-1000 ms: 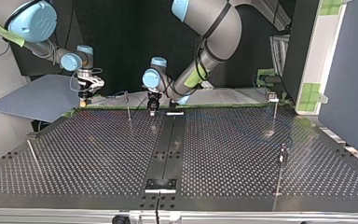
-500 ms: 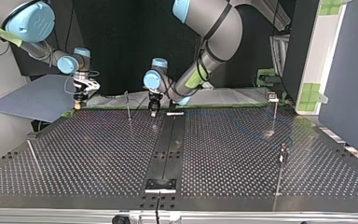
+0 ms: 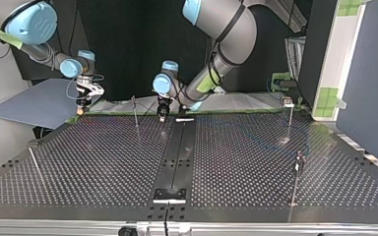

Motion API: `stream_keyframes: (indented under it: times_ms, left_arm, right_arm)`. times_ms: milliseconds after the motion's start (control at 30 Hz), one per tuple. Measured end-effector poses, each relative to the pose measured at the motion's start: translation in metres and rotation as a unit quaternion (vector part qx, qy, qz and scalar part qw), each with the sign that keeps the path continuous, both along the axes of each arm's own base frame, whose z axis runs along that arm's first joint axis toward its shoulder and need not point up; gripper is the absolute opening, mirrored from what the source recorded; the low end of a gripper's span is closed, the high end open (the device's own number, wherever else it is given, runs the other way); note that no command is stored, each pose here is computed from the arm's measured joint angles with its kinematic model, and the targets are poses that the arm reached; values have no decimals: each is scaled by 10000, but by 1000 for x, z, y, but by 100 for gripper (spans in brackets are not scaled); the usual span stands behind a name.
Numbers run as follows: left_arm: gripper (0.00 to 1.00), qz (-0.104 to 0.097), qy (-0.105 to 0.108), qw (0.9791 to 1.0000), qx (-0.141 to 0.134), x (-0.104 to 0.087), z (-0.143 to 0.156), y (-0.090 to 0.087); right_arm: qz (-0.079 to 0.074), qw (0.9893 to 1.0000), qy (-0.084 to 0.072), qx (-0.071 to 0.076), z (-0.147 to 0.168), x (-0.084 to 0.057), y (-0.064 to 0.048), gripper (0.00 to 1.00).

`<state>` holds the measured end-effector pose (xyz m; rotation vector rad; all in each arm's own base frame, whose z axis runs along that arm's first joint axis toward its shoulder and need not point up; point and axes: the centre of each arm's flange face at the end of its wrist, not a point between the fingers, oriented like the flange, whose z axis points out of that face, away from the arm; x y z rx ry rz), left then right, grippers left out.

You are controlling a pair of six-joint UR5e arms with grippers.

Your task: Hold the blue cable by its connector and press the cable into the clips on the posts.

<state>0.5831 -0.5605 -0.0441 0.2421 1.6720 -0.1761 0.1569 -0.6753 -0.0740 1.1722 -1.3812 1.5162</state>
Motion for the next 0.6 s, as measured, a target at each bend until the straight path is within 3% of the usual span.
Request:
stream_keyframes:
  times_ms: [33, 100, 133, 200, 233, 300, 400, 600]
  left_arm:
    - [23, -39, -1, 10000, 14, -2, -2, -1]
    - [42, -123, -14, 9999, 47, -6, -6, -2]
    - [42, -159, -16, 9999, 66, -8, -8, -2]
    - [64, -243, -11, 9996, 116, -11, -11, -3]
    - [64, -281, -6, 9995, 137, -13, -13, -3]
    - [92, -366, 19, 9992, 188, -16, -16, -3]
    - [100, -483, 57, 9985, 267, -21, -21, -3]
    - [100, -643, 166, 9960, 600, -39, -37, 0]
  right_arm:
    - [5, 10000, 3, 2, 0, 1, 0, 0]
    - [21, 10000, 8, 7, 0, 2, 1, 0]
    - [28, 10000, 9, 9, 0, 3, 1, 0]
    - [45, 10000, 12, 13, 0, 5, 1, 0]
    - [53, 10000, 12, 15, 0, 6, 2, 0]
    - [73, 10000, 12, 17, 0, 8, 2, 0]
    - [95, 10000, 14, 22, -1, 11, 3, 0]
    - [130, 9999, 11, 80, -2, 15, 5, 0]
